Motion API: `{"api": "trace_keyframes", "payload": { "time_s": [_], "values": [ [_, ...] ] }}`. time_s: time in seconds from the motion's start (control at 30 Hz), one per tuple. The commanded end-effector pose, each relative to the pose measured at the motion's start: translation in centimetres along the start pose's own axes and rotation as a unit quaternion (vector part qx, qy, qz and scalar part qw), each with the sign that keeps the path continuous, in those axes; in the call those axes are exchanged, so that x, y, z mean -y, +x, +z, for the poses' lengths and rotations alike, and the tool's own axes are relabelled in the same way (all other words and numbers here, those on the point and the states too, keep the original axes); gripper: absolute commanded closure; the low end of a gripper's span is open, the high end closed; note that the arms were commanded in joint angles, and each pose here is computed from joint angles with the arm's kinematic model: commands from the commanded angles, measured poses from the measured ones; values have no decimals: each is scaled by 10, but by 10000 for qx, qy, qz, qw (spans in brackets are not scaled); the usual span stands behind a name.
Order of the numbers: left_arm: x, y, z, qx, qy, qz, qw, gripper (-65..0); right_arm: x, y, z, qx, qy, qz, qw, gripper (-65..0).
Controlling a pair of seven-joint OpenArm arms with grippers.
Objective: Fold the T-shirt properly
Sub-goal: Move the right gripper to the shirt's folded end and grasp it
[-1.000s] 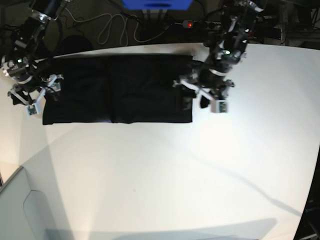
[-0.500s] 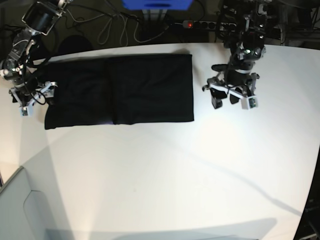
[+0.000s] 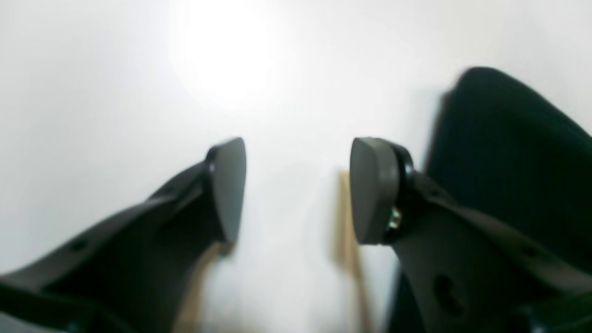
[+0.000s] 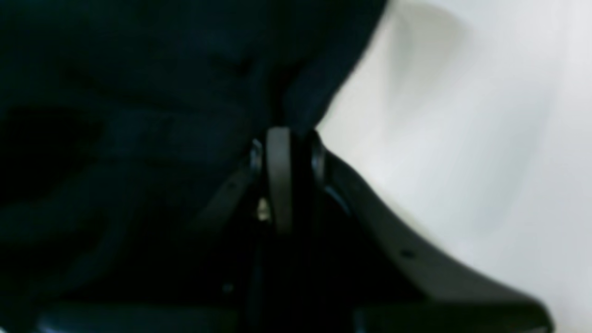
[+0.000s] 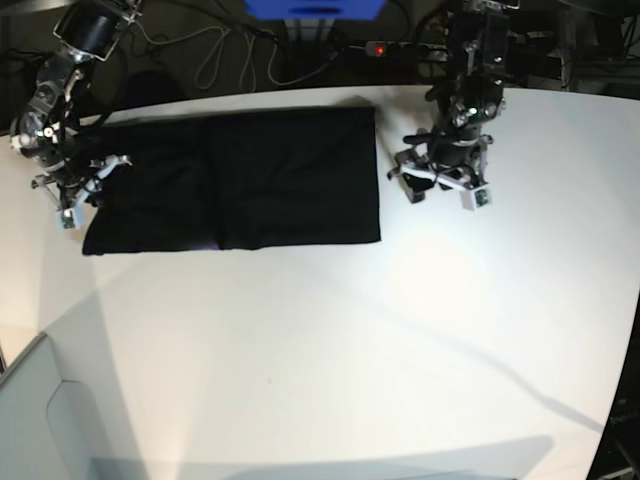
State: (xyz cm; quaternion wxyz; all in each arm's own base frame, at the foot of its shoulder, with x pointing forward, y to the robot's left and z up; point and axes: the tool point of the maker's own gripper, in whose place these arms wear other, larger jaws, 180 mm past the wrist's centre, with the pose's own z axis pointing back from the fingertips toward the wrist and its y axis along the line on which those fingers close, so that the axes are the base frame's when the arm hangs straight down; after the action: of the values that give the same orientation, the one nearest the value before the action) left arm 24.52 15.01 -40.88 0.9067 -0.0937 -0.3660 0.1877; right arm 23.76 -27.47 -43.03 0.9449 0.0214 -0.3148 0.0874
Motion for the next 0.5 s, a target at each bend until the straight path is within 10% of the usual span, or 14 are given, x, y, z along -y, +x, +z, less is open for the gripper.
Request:
{"api": "trace_keyframes", "payload": {
  "time_s": [0.0, 0.47],
  "values": [
    [5, 7, 2, 111, -85, -12, 9999, -345, -2, -2, 8, -154, 9, 366, 9992, -1],
    [49, -35, -24, -497, -519, -375, 9967, -344, -61, 95, 78, 1170, -436, 1322, 9833, -1]
  ]
}}
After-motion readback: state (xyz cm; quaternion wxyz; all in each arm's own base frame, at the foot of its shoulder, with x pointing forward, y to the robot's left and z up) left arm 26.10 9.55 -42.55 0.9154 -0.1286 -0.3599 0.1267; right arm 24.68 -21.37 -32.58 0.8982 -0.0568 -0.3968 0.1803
